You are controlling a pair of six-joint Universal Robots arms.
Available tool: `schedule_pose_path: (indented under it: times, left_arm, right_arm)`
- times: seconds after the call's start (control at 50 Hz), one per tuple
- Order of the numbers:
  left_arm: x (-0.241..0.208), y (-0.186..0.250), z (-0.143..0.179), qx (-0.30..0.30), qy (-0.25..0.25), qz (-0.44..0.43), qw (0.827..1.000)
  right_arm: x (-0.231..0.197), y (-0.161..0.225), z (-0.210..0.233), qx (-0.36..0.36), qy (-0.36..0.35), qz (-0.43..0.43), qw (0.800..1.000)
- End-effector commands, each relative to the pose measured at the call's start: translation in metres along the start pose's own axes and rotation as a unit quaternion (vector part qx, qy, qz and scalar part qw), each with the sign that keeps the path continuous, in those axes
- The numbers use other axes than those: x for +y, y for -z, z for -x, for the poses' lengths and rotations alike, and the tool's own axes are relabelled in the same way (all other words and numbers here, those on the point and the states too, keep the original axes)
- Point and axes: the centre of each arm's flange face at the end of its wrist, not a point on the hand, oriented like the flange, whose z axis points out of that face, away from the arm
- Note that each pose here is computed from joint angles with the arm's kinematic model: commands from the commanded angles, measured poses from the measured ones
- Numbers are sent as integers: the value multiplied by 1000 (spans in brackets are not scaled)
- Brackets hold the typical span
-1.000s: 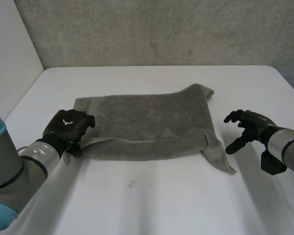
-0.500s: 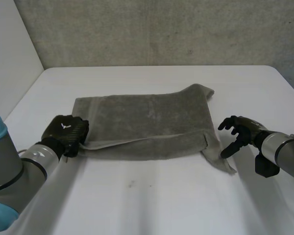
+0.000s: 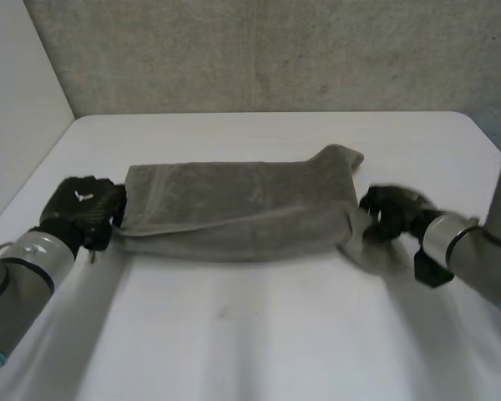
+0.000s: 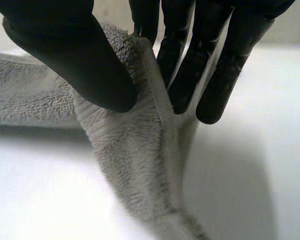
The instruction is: Fold the towel.
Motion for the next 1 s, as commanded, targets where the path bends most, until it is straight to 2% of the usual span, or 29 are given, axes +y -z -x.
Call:
schedule_pose_path:
  times: [0.02, 0.04, 0.06, 0.08, 0.1, 0.14, 0.16, 0.2, 0.22, 0.26, 0.38, 0.42, 0.48, 0.52, 0.62, 0.66, 0.68, 0.74, 0.78, 0.8, 0.84, 0.86, 0.88, 0.9, 0.92, 0.94, 0.96, 0.98, 1.0]
  left_arm:
    - [-53, 8, 29, -49, -16, -89, 995]
    - [-67, 12, 35, -61, -21, -111, 992]
    - [-81, 15, 41, -71, -25, -133, 988]
    - [-81, 15, 41, -71, -25, -133, 988]
    - [-93, 19, 45, -78, -28, -151, 985]
    - [-106, 23, 49, -84, -33, -168, 982]
    - [-106, 23, 49, -84, -33, -168, 982]
    - [-109, 27, 47, -72, -32, -158, 984]
    - [-109, 27, 47, -72, -32, -158, 984]
    - [-109, 28, 44, -60, -31, -151, 986]
    - [-100, 25, 39, -23, -28, -117, 993]
    - [-83, 12, 34, -8, -23, -87, 996]
    - [-71, 3, 31, 0, -23, -66, 998]
    - [-47, -15, 24, 18, -34, -27, 999]
    - [-14, -49, 15, 39, -69, 16, 997]
    - [-12, -76, 19, 32, -94, 10, 995]
    - [-12, -76, 19, 32, -94, 10, 995]
    - [-32, -101, 28, 9, -109, -30, 994]
    - [-82, -121, 44, -36, -125, -121, 984]
    - [-83, -121, 44, -37, -125, -121, 984]
    - [-145, -122, 63, -90, -131, -232, 960]
    - [-146, -122, 63, -90, -131, -233, 959]
    - [-175, -117, 73, -116, -128, -286, 942]
    - [-175, -117, 73, -116, -128, -287, 942]
    - [-203, -108, 81, -138, -118, -339, 923]
    - [-226, -95, 89, -155, -105, -382, 905]
    - [-240, -84, 94, -165, -87, -412, 892]
    - [-240, -84, 94, -165, -87, -412, 892]
    - [-248, -76, 98, -170, -69, -431, 884]
  right_arm:
    - [-95, 53, 23, -6, 118, -163, 980]
    - [-96, 53, 23, -6, 118, -163, 980]
    - [-108, 66, 29, 0, 160, -175, 971]
    - [-108, 66, 29, 0, 161, -175, 971]
    - [-117, 77, 33, 8, 206, -176, 962]
    - [-126, 96, 40, 28, 327, -153, 932]
    - [-126, 96, 40, 28, 327, -153, 932]
    - [-125, 103, 43, 42, 405, -126, 905]
    - [-125, 103, 43, 42, 405, -126, 905]
    - [-122, 103, 43, 55, 456, -106, 882]
    - [-100, 84, 44, 54, 501, -57, 862]
    - [-78, 67, 47, 41, 530, -18, 847]
    - [-67, 60, 48, 36, 547, -1, 837]
    - [-46, 43, 49, 21, 576, 35, 817]
    - [-24, 6, 40, 23, 593, 59, 803]
    - [-34, -16, 38, 53, 599, 19, 799]
    - [-47, -25, 38, 77, 601, -16, 795]
    - [-68, -34, 40, 108, 602, -66, 788]
    - [-122, -42, 46, 177, 592, -187, 764]
    - [-123, -42, 46, 177, 592, -188, 763]
    - [-184, -30, 58, 249, 567, -322, 716]
    - [-184, -30, 58, 249, 567, -323, 716]
    - [-212, -15, 65, 276, 549, -388, 687]
    - [-235, 1, 70, 298, 533, -442, 657]
    - [-235, 2, 70, 299, 533, -442, 657]
    - [-250, 17, 75, 314, 518, -481, 634]
    - [-254, 25, 79, 316, 515, -497, 623]
    - [-254, 25, 79, 316, 515, -497, 623]
    - [-250, 26, 79, 310, 517, -492, 628]
